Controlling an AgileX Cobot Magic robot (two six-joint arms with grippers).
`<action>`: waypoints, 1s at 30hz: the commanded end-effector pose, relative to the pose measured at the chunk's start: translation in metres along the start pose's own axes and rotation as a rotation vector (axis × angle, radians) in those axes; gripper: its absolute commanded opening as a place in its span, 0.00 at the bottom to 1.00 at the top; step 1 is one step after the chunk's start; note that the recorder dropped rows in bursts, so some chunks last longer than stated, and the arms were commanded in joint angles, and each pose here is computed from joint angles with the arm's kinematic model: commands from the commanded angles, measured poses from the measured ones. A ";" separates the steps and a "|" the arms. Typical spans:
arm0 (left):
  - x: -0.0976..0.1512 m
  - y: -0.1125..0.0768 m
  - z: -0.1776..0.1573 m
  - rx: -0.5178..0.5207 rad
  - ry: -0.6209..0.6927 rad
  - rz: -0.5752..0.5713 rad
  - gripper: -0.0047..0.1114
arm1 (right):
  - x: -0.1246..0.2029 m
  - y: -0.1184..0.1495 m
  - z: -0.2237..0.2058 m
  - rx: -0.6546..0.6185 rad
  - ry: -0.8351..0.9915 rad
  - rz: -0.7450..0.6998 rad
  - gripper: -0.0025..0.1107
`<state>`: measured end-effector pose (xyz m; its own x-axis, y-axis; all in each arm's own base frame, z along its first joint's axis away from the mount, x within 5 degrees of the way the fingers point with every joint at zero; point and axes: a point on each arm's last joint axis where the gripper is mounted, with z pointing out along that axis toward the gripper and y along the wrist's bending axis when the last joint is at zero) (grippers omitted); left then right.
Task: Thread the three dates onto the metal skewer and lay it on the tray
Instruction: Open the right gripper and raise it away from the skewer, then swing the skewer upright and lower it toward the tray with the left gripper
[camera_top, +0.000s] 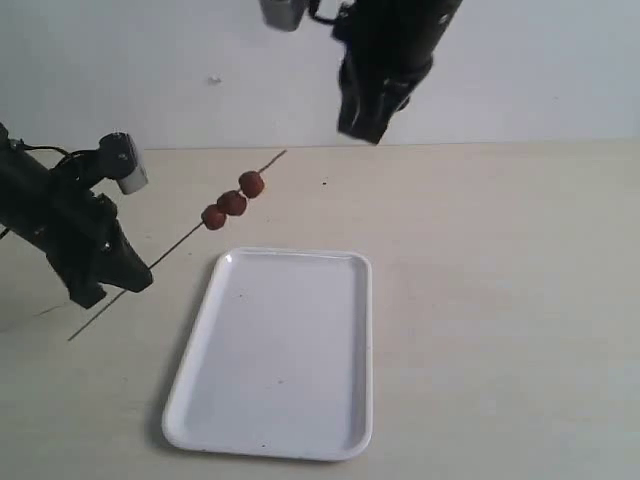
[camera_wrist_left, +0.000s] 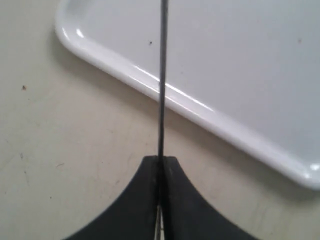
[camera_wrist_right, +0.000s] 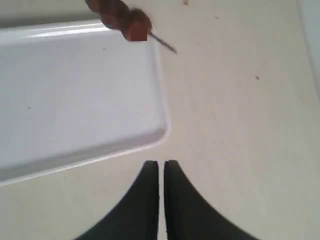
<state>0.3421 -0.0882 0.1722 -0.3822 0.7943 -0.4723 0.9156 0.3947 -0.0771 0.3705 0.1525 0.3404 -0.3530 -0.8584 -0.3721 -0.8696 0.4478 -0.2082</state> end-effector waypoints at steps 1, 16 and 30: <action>-0.014 0.002 -0.015 -0.020 -0.042 -0.300 0.04 | 0.045 -0.038 -0.041 0.112 -0.017 0.338 0.02; -0.042 -0.042 -0.066 0.080 -0.437 -0.525 0.04 | 0.152 -0.035 -0.084 0.243 -0.008 0.826 0.02; -0.022 -0.080 -0.064 0.014 -0.786 -0.381 0.04 | 0.164 -0.005 -0.106 0.314 -0.086 0.838 0.02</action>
<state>0.2714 -0.1075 0.2438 -0.4781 0.0798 -0.8747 0.7502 0.5550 -0.3594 0.2867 -0.0157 0.3683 -0.8108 -0.2162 -0.5439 -0.2136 0.9745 -0.0690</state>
